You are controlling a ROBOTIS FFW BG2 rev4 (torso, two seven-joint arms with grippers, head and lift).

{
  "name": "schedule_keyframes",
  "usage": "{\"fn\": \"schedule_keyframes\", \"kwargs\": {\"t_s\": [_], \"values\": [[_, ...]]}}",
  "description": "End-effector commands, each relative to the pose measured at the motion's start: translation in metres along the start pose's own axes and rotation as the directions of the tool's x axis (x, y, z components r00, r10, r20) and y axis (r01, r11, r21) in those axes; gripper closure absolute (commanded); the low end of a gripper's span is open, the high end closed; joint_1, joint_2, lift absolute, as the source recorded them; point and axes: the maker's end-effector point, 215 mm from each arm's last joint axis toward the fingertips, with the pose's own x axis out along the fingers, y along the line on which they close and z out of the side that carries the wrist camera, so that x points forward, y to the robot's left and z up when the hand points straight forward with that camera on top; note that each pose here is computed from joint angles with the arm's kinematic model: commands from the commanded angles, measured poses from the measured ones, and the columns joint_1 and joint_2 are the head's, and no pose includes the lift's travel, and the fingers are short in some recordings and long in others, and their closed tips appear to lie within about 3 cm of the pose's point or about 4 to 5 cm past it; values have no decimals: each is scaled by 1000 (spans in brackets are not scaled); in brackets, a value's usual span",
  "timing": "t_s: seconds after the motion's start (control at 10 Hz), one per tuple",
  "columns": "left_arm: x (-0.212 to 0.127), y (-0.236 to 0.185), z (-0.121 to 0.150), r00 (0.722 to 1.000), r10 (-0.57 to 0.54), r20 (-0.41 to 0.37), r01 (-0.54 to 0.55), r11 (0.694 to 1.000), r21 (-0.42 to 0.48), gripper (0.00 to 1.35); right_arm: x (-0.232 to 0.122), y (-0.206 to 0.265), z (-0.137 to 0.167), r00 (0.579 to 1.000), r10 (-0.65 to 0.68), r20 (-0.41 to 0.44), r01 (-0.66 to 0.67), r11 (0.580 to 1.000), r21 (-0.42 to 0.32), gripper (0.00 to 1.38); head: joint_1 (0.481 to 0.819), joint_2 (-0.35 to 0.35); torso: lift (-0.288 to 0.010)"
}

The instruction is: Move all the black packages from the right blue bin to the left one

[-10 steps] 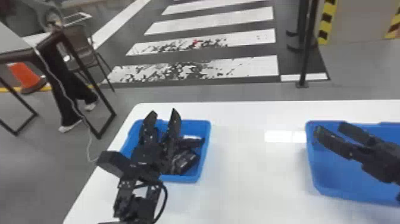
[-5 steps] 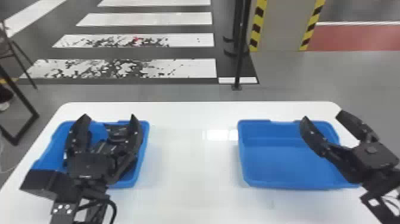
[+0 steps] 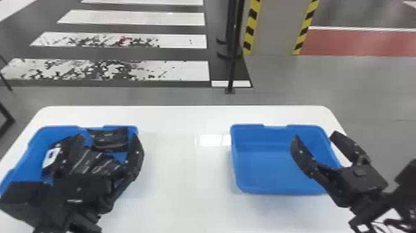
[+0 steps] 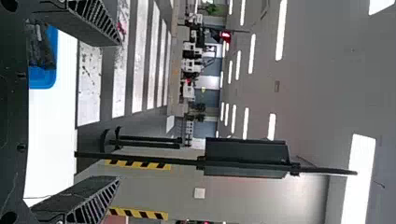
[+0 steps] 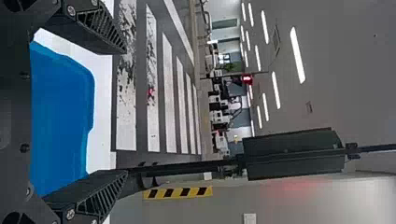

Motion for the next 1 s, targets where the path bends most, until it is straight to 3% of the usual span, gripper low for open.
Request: {"fn": "schedule_keyframes", "kwargs": {"t_s": [0.0,0.9], "values": [[-2,0,-1,1000,9,-9,-9,1000,-9,-2,-3,2,-1,1000,-3,-4,3,1000,9,121,695,-36,-132],[-3,6,9,999,23,28,-23,999,-24,-2,0,2,4,1000,0,7,0,1000,16,121,695,-25,-132]]}}
